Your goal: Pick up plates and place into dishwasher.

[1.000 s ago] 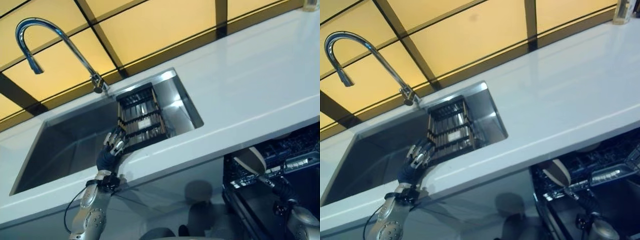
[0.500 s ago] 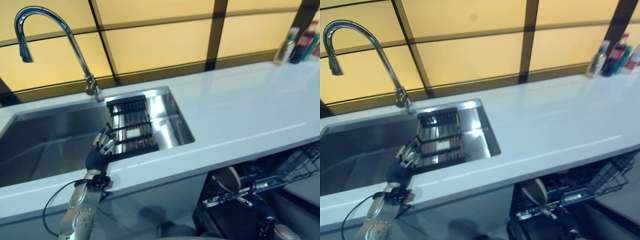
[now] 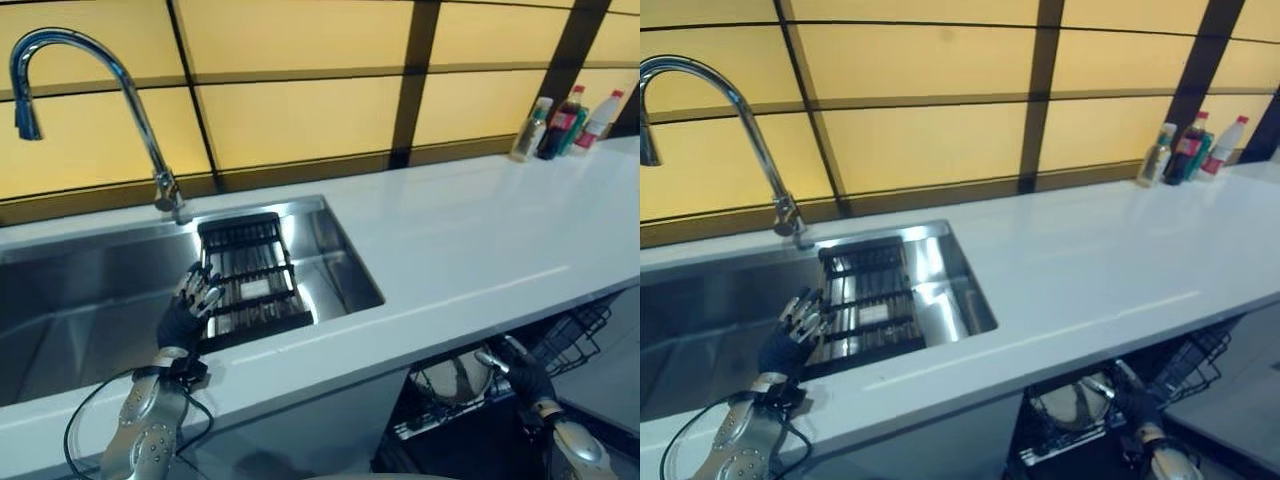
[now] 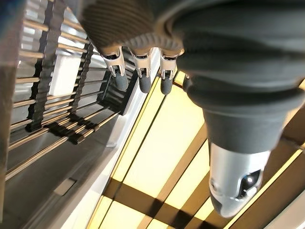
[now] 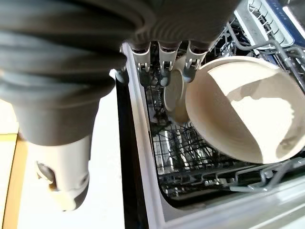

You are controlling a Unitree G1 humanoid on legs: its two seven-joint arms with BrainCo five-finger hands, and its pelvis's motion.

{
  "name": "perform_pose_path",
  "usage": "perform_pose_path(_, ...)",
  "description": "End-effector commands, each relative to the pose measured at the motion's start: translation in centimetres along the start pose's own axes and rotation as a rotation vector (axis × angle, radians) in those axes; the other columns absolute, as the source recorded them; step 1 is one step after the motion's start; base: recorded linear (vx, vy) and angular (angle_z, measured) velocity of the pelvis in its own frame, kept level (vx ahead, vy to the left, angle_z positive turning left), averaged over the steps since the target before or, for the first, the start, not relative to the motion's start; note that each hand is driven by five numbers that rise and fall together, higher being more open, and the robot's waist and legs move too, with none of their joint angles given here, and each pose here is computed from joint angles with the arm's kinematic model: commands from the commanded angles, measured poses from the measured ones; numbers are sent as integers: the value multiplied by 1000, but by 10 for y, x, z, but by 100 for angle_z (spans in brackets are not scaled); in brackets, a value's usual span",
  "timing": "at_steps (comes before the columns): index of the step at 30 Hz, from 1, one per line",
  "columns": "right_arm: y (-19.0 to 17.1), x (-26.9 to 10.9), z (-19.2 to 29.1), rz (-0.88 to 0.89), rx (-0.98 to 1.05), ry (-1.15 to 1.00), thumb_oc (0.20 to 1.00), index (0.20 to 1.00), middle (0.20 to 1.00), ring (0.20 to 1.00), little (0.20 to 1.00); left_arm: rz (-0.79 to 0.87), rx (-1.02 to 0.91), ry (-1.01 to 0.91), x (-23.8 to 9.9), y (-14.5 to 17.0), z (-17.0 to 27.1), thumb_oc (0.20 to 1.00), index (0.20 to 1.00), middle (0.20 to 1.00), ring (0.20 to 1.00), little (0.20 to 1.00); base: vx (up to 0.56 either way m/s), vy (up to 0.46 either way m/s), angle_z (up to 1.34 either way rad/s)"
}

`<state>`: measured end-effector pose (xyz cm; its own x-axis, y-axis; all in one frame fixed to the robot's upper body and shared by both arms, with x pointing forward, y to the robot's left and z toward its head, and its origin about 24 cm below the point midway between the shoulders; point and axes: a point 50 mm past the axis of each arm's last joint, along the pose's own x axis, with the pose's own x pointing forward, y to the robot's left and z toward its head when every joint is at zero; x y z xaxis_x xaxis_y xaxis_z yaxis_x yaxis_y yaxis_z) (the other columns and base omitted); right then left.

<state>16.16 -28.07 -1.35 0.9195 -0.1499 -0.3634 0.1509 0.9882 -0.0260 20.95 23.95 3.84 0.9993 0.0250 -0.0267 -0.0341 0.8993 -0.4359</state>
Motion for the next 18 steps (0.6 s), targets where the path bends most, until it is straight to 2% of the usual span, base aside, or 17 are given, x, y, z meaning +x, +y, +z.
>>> perform_pose_path(1,-6,13,53,-44,-30,-253,1000,1000,1000,1000,1000,-18,57,-75,3,5,14,1000,1000,1000,1000,1000,-18,0,-3)
perform_pose_path(6,-16,8,58,-196,29,-315,1000,1000,1000,1000,1000,-6,58,-80,4,7,12,1000,1000,1000,1000,1000,-10,-3,-6)
perform_pose_path(11,-37,-5,51,-539,79,-313,1000,1000,1000,1000,1000,11,51,-83,-2,12,12,1000,1000,1000,1000,1000,-5,-4,-4)
perform_pose_path(18,-59,-30,41,-1021,41,-300,1000,1000,1000,1000,1000,8,44,-81,-6,9,6,1000,1000,1000,1000,1000,5,-23,-13)
